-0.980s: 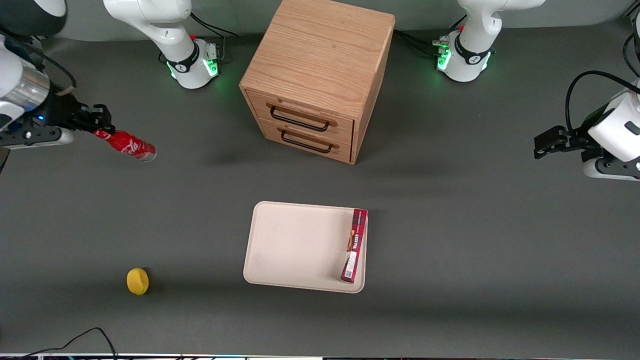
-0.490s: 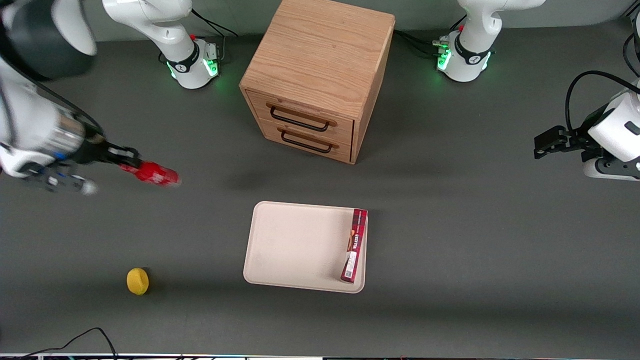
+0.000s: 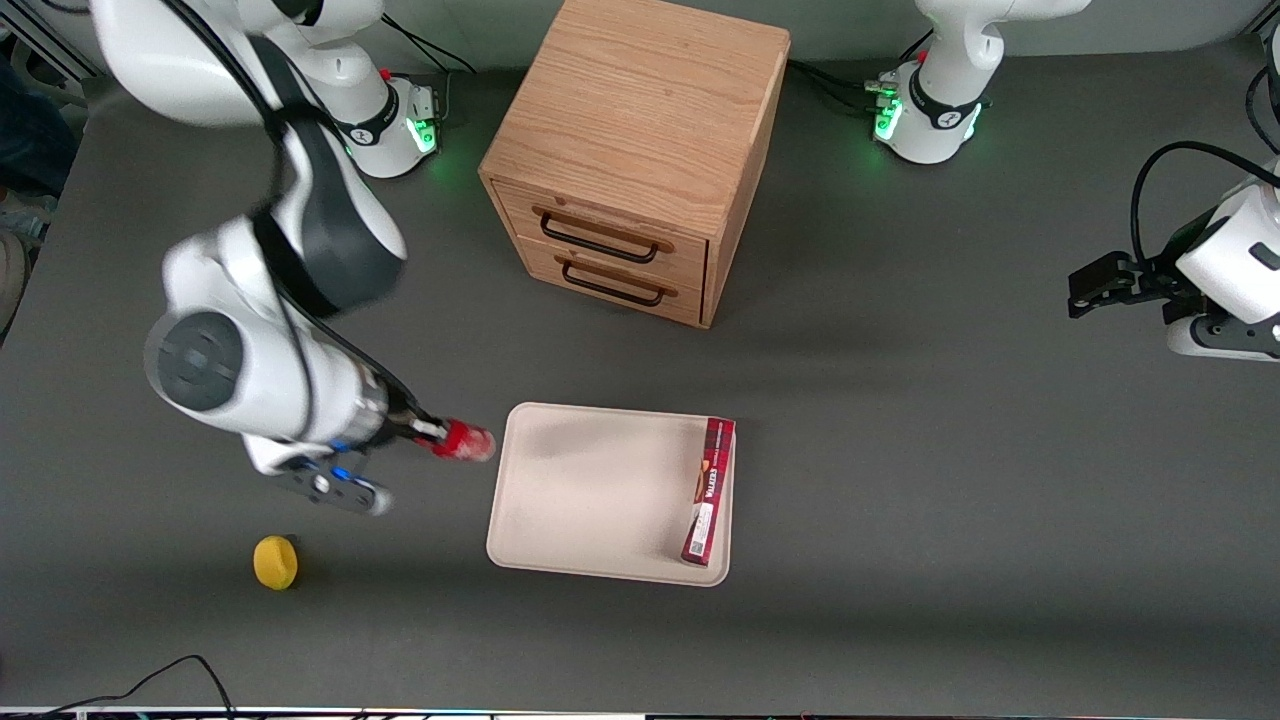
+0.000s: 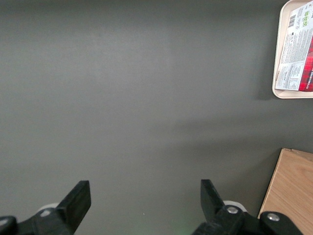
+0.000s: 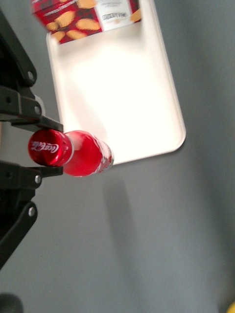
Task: Place coke bottle on tray
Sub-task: 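Lower the bottle onto the tray beside the red snack box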
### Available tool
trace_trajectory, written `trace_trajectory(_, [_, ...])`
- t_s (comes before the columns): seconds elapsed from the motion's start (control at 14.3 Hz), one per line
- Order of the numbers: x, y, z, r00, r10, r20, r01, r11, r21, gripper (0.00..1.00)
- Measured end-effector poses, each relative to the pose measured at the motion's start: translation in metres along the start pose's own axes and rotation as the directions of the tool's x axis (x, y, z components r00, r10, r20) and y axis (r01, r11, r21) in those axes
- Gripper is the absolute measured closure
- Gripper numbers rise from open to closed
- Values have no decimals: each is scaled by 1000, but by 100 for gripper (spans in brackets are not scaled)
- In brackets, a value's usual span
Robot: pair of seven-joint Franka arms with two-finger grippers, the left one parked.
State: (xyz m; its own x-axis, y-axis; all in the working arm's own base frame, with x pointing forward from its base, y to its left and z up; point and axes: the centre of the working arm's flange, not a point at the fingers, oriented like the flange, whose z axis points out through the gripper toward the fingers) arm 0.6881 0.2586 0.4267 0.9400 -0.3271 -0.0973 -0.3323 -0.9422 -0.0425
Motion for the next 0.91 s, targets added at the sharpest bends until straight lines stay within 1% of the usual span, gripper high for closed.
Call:
trace_trajectory(0.14, [9,-15,27,1000,4,-28,-4,1000,24,69])
trace_trajectory(0.28, [14,-24,41,998,14,-56,-12,999,46,69])
trace_trajectory(0.35, [16,-28,49,997,18,-69,-14,999,47,69])
trace_trajectory(0.49, [17,-34,64,996,20,-89,-17,999,36,69])
trace_trajectory(0.63, [18,-36,76,996,18,-89,-16,1000,24,69])
trace_trajectory(0.77, [20,-39,88,995,7,-104,-7,1000,8,69])
trace_trajectory(0.91, [20,-40,92,994,3,-111,-2,1000,2,69])
